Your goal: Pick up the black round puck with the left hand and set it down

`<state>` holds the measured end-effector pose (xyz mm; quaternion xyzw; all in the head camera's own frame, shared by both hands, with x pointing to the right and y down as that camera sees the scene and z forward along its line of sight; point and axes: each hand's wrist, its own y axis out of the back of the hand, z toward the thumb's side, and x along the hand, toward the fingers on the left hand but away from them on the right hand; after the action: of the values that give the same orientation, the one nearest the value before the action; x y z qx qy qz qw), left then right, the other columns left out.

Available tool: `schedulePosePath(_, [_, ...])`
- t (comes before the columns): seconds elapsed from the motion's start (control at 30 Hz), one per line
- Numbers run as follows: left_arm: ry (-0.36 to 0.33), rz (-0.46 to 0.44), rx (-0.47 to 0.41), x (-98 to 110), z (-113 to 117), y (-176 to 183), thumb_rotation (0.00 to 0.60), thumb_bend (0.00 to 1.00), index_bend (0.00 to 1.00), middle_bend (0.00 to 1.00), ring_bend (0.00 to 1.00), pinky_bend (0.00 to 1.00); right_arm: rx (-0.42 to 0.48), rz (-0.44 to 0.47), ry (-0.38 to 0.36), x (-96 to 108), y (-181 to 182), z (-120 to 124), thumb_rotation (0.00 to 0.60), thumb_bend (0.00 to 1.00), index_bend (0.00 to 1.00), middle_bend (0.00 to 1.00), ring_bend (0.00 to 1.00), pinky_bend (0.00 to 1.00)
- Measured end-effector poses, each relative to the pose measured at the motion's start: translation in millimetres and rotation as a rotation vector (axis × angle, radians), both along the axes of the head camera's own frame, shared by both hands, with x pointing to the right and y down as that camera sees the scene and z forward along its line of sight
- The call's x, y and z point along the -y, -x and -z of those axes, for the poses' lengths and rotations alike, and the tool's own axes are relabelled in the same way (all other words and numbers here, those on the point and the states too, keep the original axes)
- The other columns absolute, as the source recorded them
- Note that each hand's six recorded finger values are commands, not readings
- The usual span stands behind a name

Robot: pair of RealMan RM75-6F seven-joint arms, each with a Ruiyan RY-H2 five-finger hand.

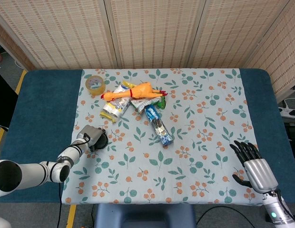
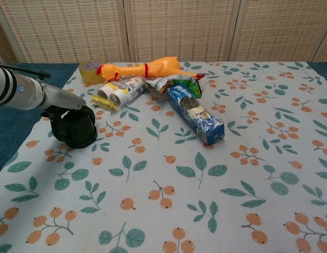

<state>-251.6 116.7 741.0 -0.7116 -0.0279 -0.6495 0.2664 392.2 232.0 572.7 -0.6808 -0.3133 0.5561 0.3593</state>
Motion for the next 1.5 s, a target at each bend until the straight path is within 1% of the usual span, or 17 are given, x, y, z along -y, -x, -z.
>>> schedulePosePath(0.17, [-0.019,0.006,-0.056,-8,-2,3,0.6,0.6,0.72,0.78,0.74,1.0,0.004,0.002,0.002,-1,1,0,0.6,0.11,0.0,0.0,0.0,0.0])
schedulePosePath(0.27, [-0.049,0.014,-0.09,-8,0,5,0.6,0.67,0.77,0.82,0.78,1.0,0.006,0.006,0.003,-1,1,1,0.6,0.11,0.0,0.0,0.0,0.0])
schedulePosePath(0.43, [-0.081,0.043,-0.116,-1,7,14,0.6,0.73,0.78,0.84,0.79,1.0,0.008,0.01,0.004,-2,2,1,0.6,0.11,0.0,0.0,0.0,0.0])
schedulePosePath(0.67, [-0.102,0.033,-0.118,-2,11,17,0.6,0.77,0.79,0.85,0.8,1.0,0.013,0.013,0.005,-3,3,2,0.6,0.11,0.0,0.0,0.0,0.0])
schedulePosePath(1.0, [-0.161,0.011,-0.102,9,30,19,0.6,0.78,0.79,0.86,0.8,1.0,0.014,0.015,0.01,-3,3,1,0.6,0.11,0.0,0.0,0.0,0.0])
schedulePosePath(1.17, [-0.193,0.018,-0.092,14,41,23,0.6,0.79,0.79,0.86,0.8,1.0,0.018,0.017,0.008,-3,4,2,0.6,0.11,0.0,0.0,0.0,0.0])
schedulePosePath(1.4, [-0.193,0.016,-0.075,12,44,28,0.6,0.79,0.79,0.86,0.8,1.0,0.022,0.024,0.009,-5,5,3,0.6,0.11,0.0,0.0,0.0,0.0])
schedulePosePath(1.5, [-0.202,0.022,-0.077,14,49,29,0.6,0.79,0.79,0.86,0.8,1.0,0.023,0.024,0.01,-5,5,3,0.6,0.11,0.0,0.0,0.0,0.0])
